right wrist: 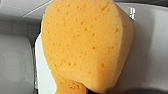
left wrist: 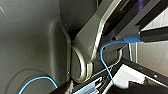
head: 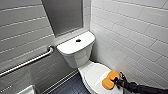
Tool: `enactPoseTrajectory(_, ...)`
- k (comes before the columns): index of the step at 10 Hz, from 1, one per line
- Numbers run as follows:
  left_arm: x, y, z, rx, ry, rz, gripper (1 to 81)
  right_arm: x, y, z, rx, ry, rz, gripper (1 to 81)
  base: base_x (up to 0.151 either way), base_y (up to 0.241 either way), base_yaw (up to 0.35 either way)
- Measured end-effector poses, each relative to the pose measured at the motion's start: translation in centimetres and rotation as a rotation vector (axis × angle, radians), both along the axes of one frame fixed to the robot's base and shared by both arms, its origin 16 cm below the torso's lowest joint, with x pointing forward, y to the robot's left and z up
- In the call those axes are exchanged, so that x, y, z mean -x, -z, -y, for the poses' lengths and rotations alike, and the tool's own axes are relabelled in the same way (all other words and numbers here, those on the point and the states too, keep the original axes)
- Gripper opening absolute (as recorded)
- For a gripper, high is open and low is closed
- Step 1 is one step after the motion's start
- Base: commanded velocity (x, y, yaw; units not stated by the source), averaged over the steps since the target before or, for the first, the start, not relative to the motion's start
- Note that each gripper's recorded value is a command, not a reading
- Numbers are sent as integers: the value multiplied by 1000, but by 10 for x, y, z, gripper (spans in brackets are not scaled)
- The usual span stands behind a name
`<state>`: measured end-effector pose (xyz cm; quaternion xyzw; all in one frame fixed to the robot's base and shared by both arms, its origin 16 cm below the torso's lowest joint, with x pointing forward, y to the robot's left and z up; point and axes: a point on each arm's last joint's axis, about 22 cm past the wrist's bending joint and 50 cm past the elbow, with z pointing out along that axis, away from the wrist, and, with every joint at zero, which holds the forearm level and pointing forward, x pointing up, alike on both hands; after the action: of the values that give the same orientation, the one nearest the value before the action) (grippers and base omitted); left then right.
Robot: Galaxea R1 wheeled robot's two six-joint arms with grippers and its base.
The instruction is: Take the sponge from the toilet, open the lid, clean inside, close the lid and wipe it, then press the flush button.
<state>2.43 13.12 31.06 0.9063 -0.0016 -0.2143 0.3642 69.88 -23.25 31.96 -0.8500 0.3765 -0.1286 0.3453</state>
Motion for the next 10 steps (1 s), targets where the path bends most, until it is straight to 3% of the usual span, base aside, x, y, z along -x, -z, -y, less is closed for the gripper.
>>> enactPoseTrajectory(6, 5, -3, -3, -1, 1, -6, 811, 147, 8, 55, 46, 119, -87, 10, 0, 0, 0)
enactPoseTrajectory(9, 4, -3, 0, 4, 3, -2, 811, 263, 26, 94, 116, 151, -230, 10, 0, 0, 0)
enactPoseTrajectory(10, 1, -3, 4, 13, 7, 8, 811, 302, 26, 95, 120, 137, -277, 10, 0, 0, 0)
